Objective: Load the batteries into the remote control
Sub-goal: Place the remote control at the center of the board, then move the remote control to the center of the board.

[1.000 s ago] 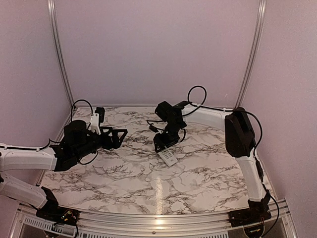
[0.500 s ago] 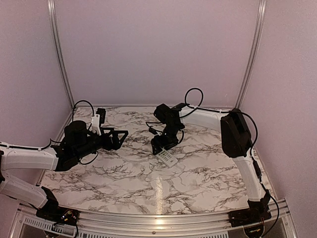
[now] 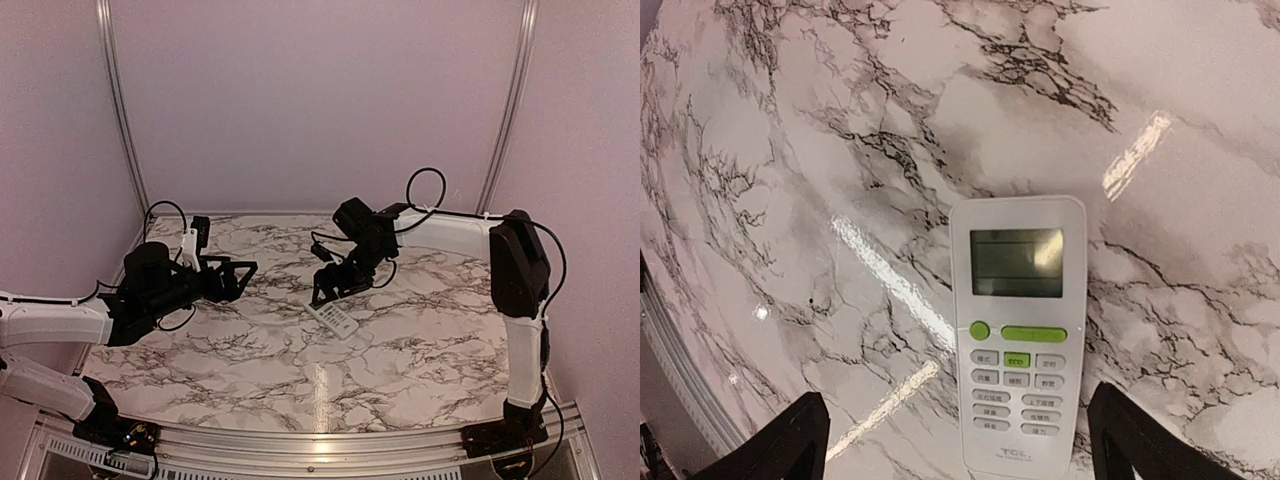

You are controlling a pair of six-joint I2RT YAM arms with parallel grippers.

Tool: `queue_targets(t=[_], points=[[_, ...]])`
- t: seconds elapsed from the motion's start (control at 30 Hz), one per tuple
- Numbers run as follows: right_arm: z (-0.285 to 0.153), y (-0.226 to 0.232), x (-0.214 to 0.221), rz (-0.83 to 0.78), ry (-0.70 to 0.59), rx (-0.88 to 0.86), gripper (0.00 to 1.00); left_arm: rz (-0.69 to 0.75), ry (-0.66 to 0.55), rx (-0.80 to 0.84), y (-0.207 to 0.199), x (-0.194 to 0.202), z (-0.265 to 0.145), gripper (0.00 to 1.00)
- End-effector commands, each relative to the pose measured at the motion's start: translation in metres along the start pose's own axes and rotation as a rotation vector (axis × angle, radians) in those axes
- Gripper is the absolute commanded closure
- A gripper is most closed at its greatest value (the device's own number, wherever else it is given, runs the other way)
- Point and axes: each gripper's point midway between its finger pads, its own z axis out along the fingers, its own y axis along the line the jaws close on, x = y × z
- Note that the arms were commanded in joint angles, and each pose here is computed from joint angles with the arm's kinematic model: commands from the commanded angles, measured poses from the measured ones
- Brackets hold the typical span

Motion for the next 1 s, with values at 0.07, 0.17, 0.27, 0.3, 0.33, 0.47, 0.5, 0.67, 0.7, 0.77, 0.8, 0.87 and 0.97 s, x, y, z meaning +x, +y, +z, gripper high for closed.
queue_targets(t=[0.07,0.17,0.27,0.3,0.33,0.47,0.5,0.67,0.7,0.77,0.8,0.87,0.97], points=[[-0.016,-0.014,0.020,0.033,-0.061,-0.036,0.12,-0.005,-0.011,0.006,-0.003,-0.007,-0.011,0.01],[-0.010,-0.016,0.033,0.033,-0.049,-0.043,0.11,-0.007,-0.012,0.003,-0.003,-0.009,-0.012,0.01],[-0.005,-0.018,0.039,0.029,-0.049,-0.045,0.10,-0.011,-0.014,0.011,-0.006,-0.011,-0.013,0.01],[-0.004,-0.019,0.041,0.029,-0.049,-0.043,0.10,-0.014,-0.015,0.017,-0.007,-0.013,-0.013,0.01],[-0.001,-0.021,0.043,0.029,-0.044,-0.040,0.09,-0.015,-0.019,0.026,-0.009,-0.015,-0.013,0.01],[0.009,-0.024,0.050,0.034,-0.024,-0.044,0.06,-0.025,-0.024,0.041,-0.014,-0.021,-0.012,0.01],[0.010,-0.022,0.051,0.033,-0.022,-0.058,0.06,-0.027,-0.026,0.041,-0.014,-0.022,-0.012,0.01],[0.015,0.002,0.060,0.014,-0.004,-0.125,0.06,-0.030,-0.028,0.043,-0.015,-0.023,-0.012,0.01],[0.015,0.009,0.061,0.008,-0.002,-0.143,0.06,-0.031,-0.029,0.043,-0.015,-0.024,-0.011,0.01],[0.018,0.024,0.065,-0.001,0.003,-0.177,0.06,-0.030,-0.032,0.043,-0.015,-0.025,-0.011,0.01],[0.019,0.032,0.067,-0.007,0.006,-0.193,0.06,-0.031,-0.029,0.043,-0.015,-0.025,-0.010,0.01],[0.022,0.045,0.069,-0.018,0.010,-0.215,0.06,-0.032,-0.025,0.044,-0.015,-0.024,-0.008,0.01],[0.026,0.060,0.072,-0.029,0.012,-0.245,0.06,-0.035,-0.017,0.044,-0.015,-0.023,-0.006,0.01]])
